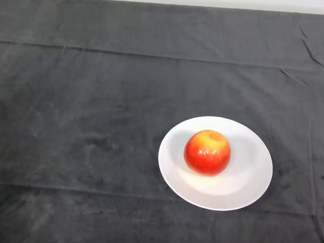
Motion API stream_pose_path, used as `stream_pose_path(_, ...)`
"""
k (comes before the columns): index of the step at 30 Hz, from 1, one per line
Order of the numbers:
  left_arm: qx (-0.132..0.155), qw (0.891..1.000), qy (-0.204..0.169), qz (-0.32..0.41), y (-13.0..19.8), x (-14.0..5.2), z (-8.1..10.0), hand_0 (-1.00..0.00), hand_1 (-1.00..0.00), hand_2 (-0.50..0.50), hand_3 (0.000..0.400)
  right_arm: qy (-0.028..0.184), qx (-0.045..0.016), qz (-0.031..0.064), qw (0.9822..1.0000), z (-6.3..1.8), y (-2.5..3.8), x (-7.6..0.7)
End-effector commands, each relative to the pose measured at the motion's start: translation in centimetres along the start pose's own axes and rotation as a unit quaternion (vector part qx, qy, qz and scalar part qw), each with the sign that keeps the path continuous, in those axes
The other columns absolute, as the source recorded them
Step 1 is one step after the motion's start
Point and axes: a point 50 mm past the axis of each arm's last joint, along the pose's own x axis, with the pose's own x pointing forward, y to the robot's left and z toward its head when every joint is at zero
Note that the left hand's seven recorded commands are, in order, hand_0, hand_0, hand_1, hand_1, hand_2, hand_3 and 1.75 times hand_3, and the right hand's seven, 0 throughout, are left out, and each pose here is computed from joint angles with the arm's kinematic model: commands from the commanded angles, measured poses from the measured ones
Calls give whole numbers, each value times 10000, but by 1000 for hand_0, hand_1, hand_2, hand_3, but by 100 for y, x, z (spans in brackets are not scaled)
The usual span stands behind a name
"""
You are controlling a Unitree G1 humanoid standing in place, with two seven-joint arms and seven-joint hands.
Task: Move the apple to the plate
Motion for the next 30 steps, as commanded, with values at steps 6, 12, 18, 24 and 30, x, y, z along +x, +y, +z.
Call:
stream_pose_path(6,242,9996,-76,104,92,60,-28,0,0,0,0,-164,-40,-12,9999,114,-7,-62)
stream_pose_path(12,278,9996,-73,57,75,51,-39,0,0,0,0,-164,-40,-12,9999,114,-7,-62)
stream_pose_path(18,320,9995,-73,5,60,52,-38,0,0,0,0,-164,-40,-12,9999,114,-7,-62)
stream_pose_path(24,359,9993,-85,-34,48,55,-33,0,0,0,0,-164,-40,-11,9999,114,-7,-62)
stream_pose_path(30,383,9992,-99,-55,35,53,-31,0,0,0,0,-164,-41,-11,9999,114,-7,-62)
